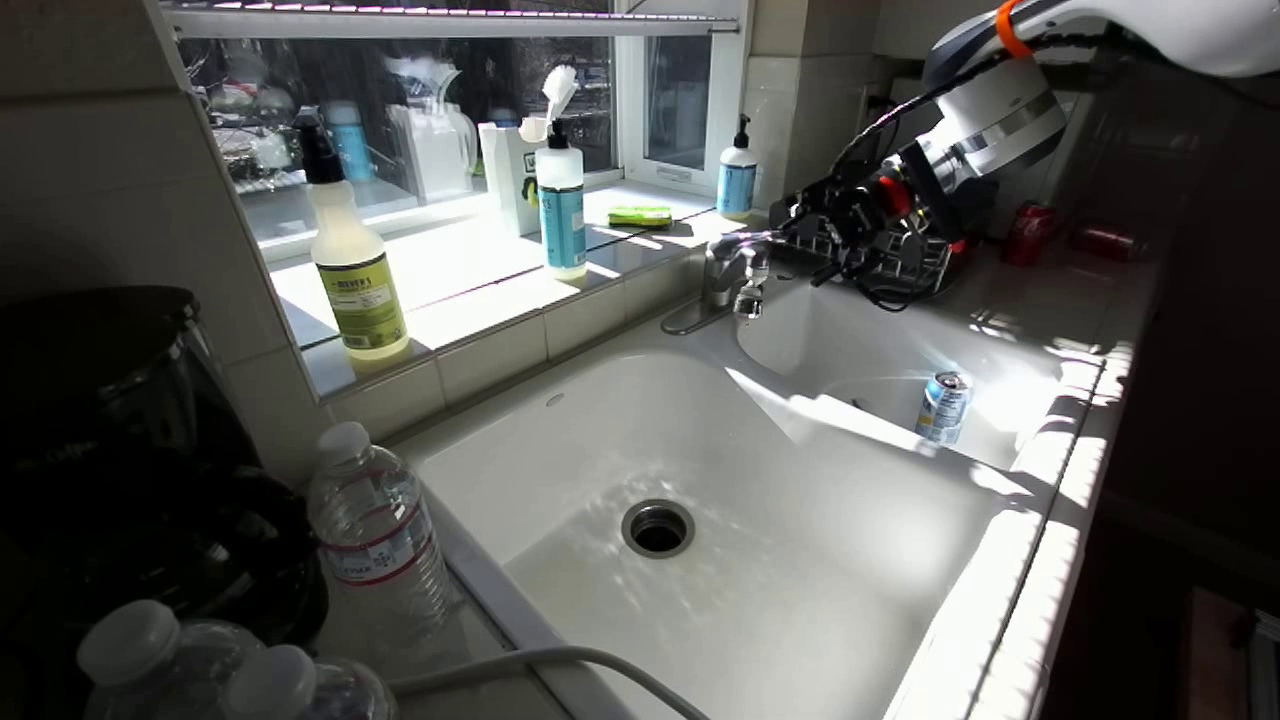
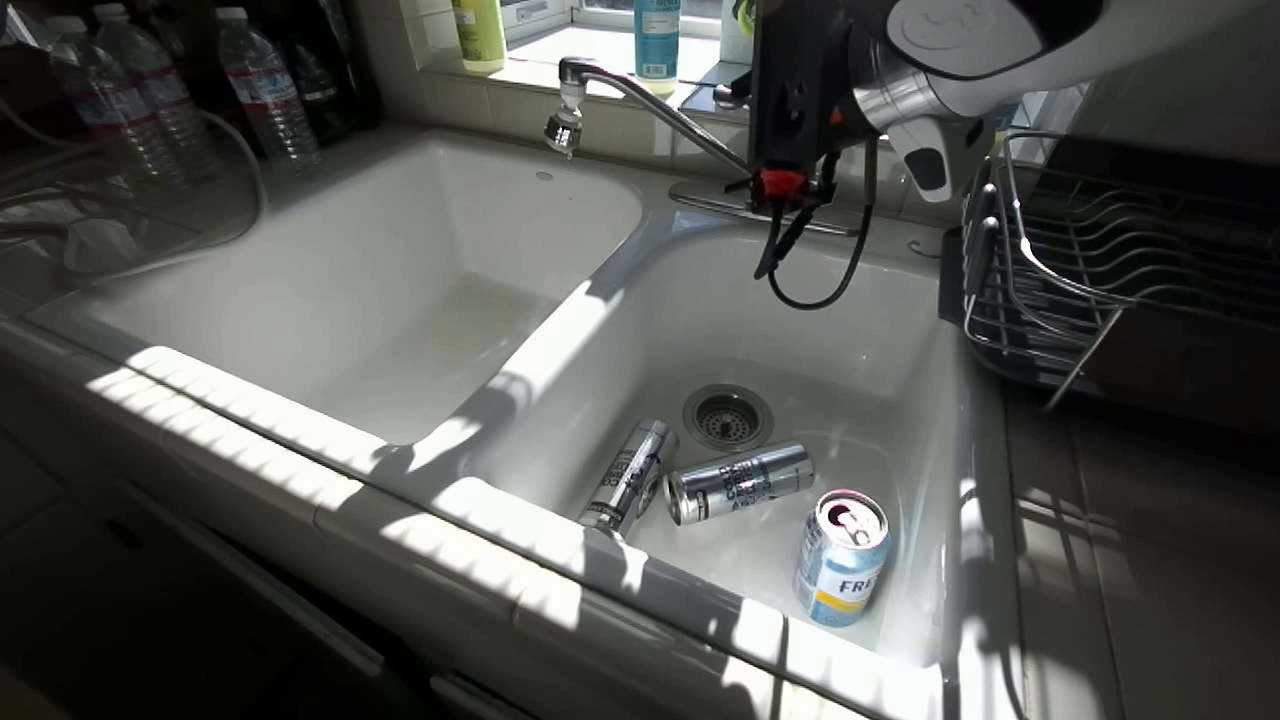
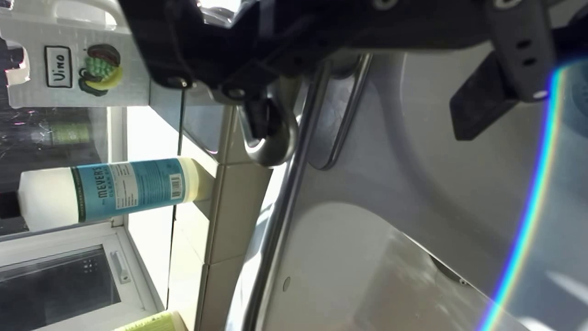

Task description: Push the faucet handle down

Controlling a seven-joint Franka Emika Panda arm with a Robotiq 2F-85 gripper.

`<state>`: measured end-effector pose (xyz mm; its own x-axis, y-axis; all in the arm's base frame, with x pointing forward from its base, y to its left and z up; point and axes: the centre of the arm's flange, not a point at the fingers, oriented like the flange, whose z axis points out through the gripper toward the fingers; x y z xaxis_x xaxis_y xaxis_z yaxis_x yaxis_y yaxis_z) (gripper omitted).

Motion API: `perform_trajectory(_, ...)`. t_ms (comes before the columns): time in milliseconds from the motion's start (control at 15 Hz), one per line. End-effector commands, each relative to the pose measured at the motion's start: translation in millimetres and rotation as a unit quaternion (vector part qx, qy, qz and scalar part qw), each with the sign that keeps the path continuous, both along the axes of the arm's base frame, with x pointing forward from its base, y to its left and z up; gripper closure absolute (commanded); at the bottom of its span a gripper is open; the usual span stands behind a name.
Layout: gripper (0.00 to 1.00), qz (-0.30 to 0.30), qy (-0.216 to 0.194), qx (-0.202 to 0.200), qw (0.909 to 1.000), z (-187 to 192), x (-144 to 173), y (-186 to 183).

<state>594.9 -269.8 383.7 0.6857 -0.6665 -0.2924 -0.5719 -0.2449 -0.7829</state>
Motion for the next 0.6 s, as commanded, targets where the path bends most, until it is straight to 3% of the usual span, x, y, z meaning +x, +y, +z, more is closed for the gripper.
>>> perform_trajectory(0, 0.0, 0.011, 0.021, -0.009, 0.9997, -36, -9, -3)
perform_trajectory(533, 0.0, 0.017, -0.021, -0.031, 0.9991, 12, -4, 5)
